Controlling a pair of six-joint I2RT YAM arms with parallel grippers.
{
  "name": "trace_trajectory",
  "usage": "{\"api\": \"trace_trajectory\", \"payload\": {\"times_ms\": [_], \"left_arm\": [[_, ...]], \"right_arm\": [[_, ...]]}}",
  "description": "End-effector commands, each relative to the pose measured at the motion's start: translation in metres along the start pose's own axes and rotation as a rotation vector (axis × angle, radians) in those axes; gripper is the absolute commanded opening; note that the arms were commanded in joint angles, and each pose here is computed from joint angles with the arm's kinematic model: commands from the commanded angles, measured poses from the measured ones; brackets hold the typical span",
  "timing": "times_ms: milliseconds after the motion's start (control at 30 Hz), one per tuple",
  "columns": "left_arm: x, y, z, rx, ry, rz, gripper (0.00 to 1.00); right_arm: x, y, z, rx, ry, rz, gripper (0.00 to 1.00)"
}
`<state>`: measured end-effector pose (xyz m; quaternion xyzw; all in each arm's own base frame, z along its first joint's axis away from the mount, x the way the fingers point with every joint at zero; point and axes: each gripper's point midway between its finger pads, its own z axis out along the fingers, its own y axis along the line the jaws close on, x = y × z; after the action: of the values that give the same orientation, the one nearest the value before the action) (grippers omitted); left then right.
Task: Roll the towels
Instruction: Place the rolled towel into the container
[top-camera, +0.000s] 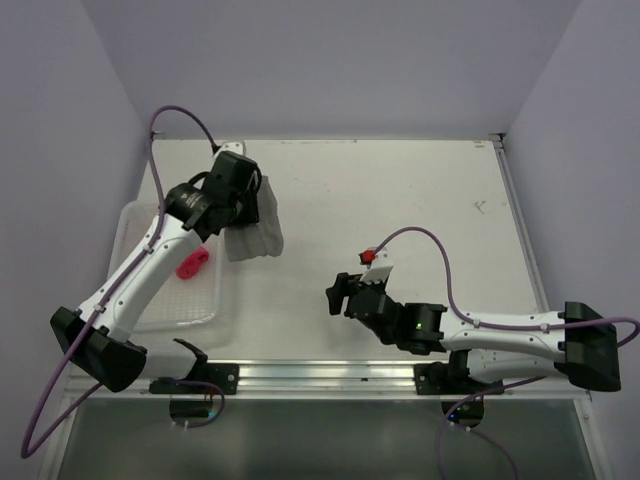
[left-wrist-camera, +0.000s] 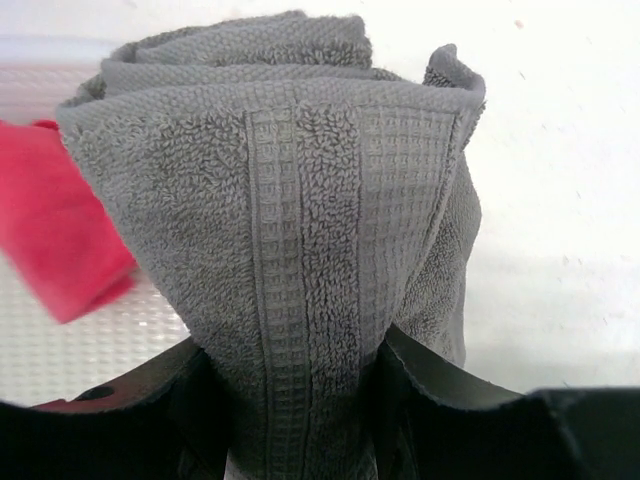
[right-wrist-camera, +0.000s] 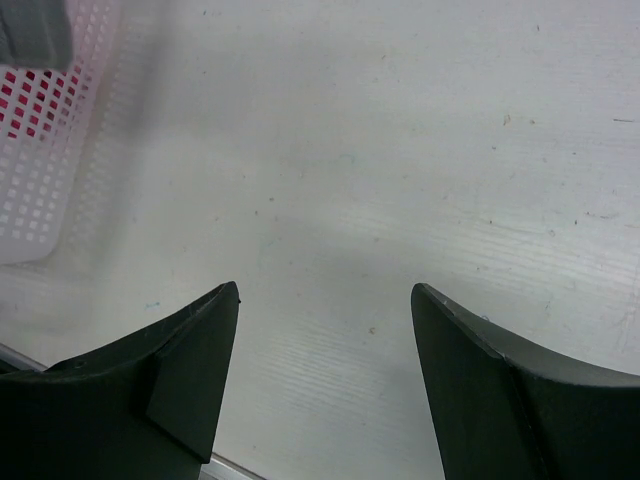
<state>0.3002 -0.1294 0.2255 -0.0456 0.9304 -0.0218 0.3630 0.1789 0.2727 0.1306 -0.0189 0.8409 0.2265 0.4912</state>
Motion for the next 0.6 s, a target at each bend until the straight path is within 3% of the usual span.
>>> {"api": "trace_trajectory", "payload": {"times_ms": [0, 233, 567], "left_arm": [[-0.029, 0.06, -0.034, -0.255, -0.082, 0.029, 0.0], [-0.039, 0.137, -0.077, -0.605, -0.171, -0.035, 0.0], [-0.008, 0.186, -0.082, -0.787, -0.177, -0.089, 0.0]], "right_arm": [[-0.008, 0.005, 0.0, -0.003, -0.003, 0.007, 0.73], [-0.005, 0.009, 0.001, -0.021, 0.02, -0.003, 0.73], [0.004, 0.02, -0.002, -0.061, 0.092, -0.039, 0.73]]}}
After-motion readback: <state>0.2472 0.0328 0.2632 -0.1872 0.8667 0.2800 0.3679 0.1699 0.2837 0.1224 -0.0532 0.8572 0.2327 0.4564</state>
